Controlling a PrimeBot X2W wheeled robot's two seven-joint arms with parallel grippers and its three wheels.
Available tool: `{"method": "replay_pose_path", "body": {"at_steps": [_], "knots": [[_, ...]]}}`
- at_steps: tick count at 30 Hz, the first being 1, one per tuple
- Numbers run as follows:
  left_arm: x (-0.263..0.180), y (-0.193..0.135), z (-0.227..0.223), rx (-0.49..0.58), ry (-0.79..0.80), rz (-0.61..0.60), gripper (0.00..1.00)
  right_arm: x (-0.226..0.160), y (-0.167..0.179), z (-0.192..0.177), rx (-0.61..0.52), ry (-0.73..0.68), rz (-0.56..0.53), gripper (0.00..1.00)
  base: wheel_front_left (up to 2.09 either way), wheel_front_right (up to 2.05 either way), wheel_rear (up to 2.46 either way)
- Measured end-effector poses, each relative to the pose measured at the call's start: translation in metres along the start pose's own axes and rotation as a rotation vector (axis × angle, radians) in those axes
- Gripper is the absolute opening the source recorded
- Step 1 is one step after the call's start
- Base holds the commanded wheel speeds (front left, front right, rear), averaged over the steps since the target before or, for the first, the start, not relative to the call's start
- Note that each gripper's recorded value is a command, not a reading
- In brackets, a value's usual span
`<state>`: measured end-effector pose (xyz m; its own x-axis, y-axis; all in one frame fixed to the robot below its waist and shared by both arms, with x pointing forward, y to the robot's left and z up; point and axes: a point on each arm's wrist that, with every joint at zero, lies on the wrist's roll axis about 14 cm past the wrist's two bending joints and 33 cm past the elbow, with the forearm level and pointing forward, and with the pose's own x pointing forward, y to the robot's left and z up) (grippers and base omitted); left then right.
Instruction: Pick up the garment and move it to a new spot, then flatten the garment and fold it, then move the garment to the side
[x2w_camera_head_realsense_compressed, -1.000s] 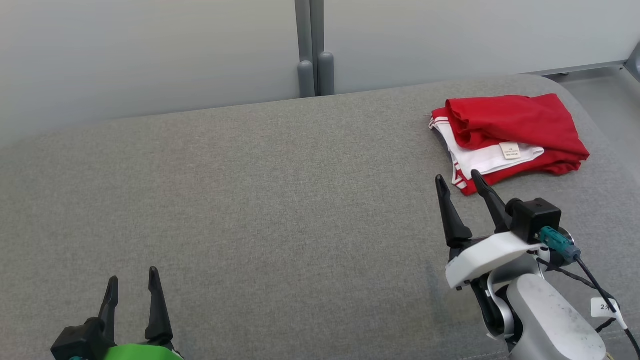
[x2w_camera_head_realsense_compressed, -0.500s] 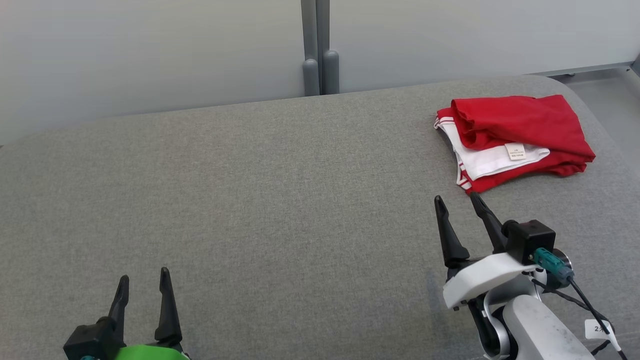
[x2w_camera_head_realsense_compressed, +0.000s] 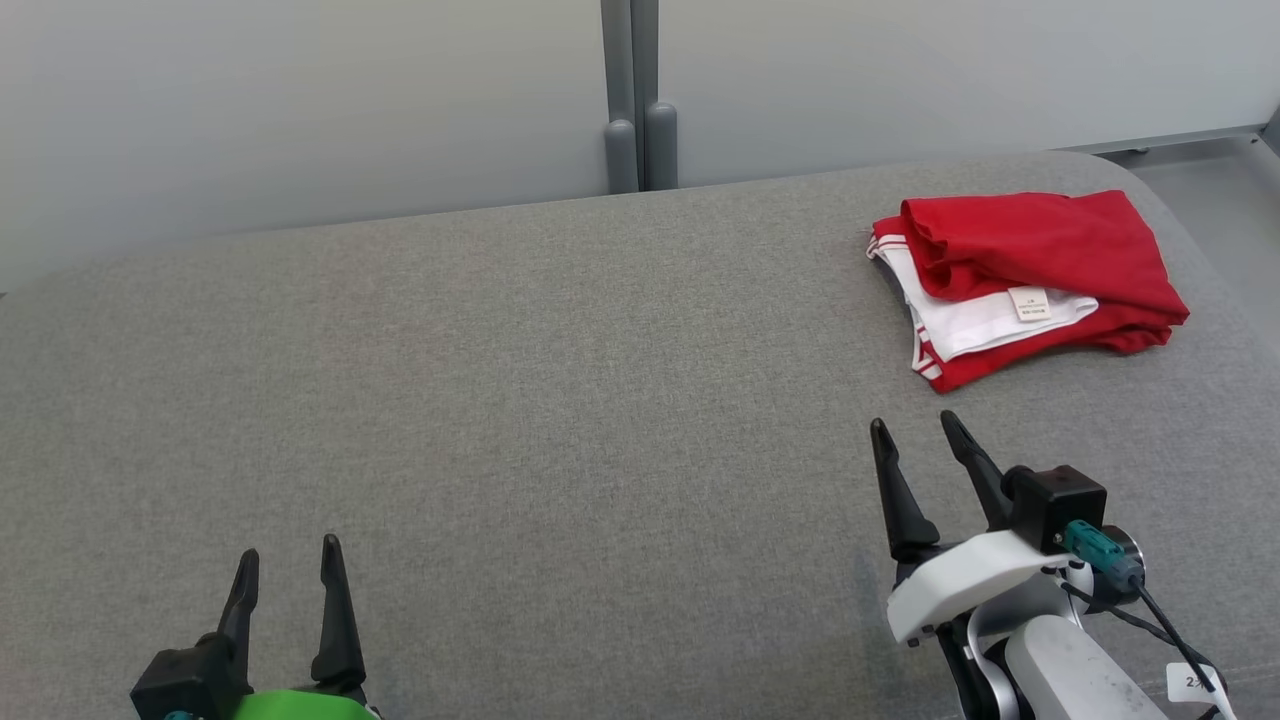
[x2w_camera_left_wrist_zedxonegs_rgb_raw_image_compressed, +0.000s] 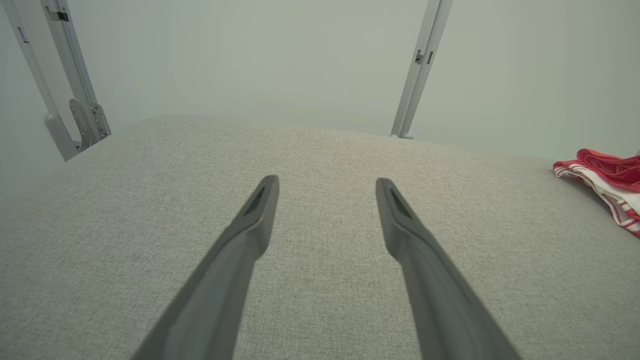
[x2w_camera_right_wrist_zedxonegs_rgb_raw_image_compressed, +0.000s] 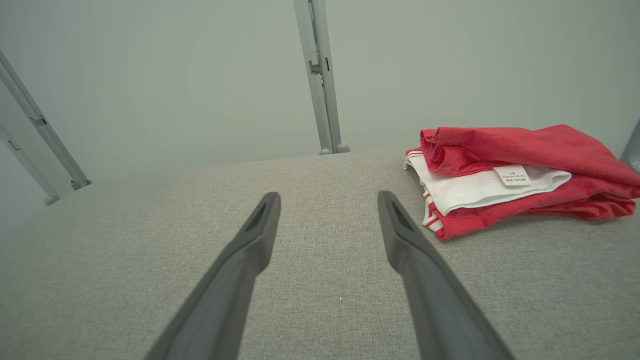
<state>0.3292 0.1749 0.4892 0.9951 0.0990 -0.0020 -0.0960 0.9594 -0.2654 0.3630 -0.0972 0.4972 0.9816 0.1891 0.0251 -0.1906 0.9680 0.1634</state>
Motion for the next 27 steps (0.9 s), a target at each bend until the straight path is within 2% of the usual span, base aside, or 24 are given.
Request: {"method": "replay_pose_path", "body": {"at_steps": [27], "knots": [[-0.0004, -0.0078, 0.0052, 0.029, -0.02, -0.026, 1.0, -0.0035, 0.0002, -0.0014, -0.006, -0.001, -0.015, 1.0, 0.0, 0.0, 0.0]]}}
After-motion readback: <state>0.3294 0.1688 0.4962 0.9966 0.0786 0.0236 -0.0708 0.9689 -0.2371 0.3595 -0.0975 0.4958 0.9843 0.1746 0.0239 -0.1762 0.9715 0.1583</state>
